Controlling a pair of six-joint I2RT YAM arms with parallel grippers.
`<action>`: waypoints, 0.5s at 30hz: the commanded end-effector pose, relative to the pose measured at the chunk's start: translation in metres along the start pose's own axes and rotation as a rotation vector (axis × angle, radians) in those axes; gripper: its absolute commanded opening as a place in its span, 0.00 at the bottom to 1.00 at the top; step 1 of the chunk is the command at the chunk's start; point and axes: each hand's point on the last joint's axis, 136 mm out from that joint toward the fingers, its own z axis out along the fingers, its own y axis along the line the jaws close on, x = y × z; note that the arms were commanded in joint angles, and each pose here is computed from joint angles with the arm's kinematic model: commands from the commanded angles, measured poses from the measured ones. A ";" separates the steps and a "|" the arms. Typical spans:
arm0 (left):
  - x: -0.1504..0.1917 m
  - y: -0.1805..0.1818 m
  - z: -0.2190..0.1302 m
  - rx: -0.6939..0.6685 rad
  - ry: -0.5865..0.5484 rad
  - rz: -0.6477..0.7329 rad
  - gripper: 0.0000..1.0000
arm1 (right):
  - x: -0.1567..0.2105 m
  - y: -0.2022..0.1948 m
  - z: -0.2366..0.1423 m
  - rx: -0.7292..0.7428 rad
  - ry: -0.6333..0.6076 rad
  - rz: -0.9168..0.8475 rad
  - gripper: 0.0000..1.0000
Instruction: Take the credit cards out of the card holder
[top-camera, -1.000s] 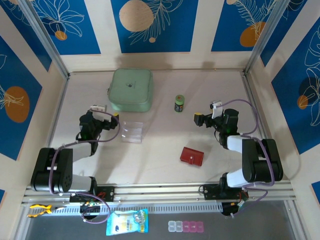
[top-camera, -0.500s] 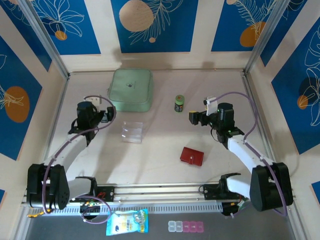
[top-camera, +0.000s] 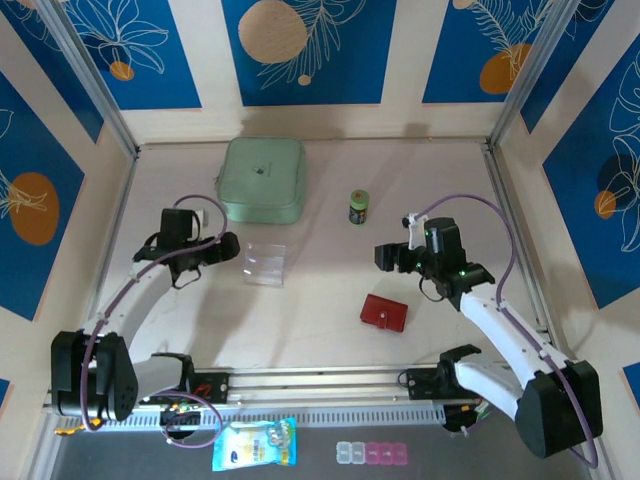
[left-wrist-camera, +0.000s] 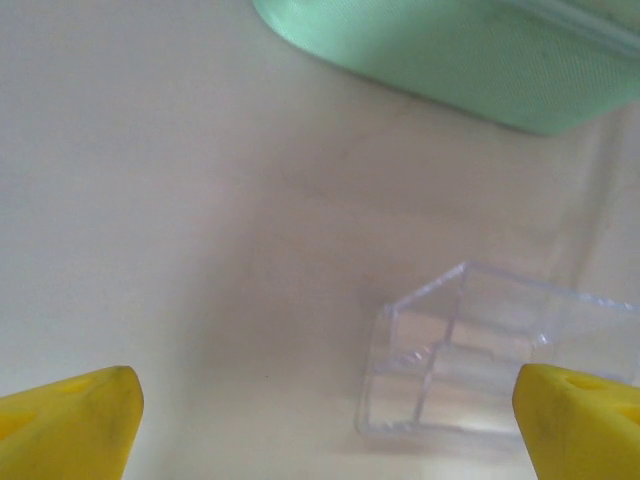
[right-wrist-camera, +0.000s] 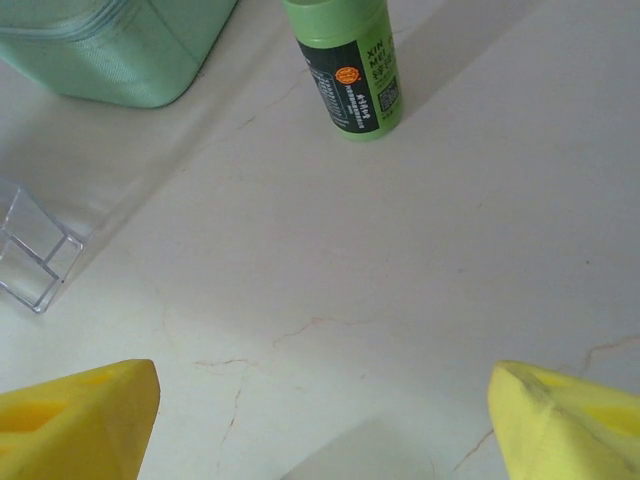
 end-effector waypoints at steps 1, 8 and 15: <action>0.018 -0.017 -0.003 0.058 0.109 -0.046 0.95 | 0.011 -0.005 -0.008 0.033 0.018 0.042 0.86; 0.030 -0.040 0.000 0.054 0.190 0.086 0.81 | 0.011 -0.008 -0.013 0.052 -0.005 0.051 0.86; 0.035 -0.048 0.010 -0.031 0.259 0.267 0.58 | 0.012 -0.011 -0.016 0.070 -0.002 0.048 0.86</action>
